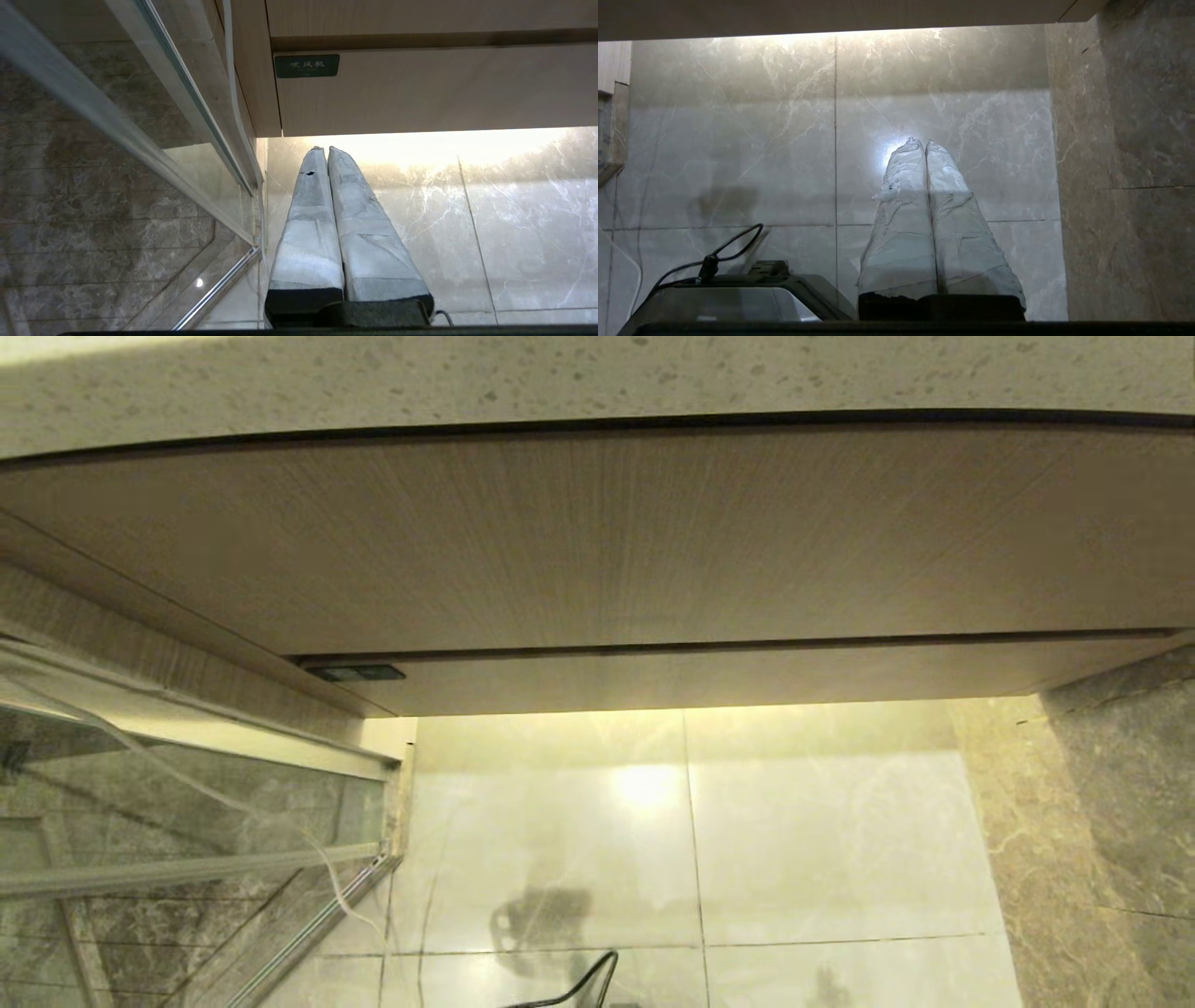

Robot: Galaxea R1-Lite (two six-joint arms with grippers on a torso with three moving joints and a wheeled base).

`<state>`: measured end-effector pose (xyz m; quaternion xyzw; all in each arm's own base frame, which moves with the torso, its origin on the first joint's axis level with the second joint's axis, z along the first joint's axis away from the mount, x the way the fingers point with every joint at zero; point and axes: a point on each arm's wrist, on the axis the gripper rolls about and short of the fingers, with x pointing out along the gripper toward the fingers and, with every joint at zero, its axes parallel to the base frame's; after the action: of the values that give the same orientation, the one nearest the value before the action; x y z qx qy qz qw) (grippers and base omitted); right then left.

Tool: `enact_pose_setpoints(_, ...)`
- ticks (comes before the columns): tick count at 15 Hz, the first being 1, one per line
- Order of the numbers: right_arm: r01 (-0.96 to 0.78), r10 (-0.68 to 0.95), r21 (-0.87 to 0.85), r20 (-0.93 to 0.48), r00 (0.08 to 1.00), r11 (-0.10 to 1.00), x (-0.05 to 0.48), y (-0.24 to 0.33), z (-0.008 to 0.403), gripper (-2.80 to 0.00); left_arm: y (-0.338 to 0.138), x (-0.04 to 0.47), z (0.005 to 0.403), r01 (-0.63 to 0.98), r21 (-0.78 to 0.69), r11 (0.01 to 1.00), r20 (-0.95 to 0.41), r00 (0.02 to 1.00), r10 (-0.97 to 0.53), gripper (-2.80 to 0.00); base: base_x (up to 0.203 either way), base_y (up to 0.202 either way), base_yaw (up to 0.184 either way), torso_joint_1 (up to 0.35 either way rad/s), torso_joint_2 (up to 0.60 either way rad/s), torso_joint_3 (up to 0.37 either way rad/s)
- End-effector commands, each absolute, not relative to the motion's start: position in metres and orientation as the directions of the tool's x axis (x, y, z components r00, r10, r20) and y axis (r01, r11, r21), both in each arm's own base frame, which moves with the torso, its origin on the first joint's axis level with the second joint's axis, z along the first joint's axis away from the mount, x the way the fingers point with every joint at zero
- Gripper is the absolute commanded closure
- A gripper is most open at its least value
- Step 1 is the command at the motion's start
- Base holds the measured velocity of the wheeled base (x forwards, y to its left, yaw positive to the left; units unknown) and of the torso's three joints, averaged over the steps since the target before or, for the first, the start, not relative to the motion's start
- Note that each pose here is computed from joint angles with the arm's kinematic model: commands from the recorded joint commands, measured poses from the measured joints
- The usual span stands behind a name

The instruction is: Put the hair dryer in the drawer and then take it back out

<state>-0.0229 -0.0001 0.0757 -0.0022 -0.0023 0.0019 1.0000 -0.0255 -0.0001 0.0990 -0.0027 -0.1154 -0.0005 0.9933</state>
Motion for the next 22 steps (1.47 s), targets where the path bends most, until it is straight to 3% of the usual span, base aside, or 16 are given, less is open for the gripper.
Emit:
enact_pose_setpoints(1,-0.005,0.005,-0.005,0.002,1.0,1.0,-0.0227,-0.0001,0.0754,0.0,-0.0001,-0.0218,0.0881,0.001,-0.006,1.0,0.192,0.981,0.0,0.0,0.0,0.0,0.0,-0.154,0.05,-0.076)
enact_pose_setpoints(22,-0.005,0.005,-0.007,0.003,1.0,1.0,-0.0227,-0.0001,0.0755,0.0,-0.0001,-0.0218,0.0881,0.001,-0.006,1.0,0.192,0.981,0.0,0.0,0.0,0.0,0.0,-0.005,0.0,-0.004)
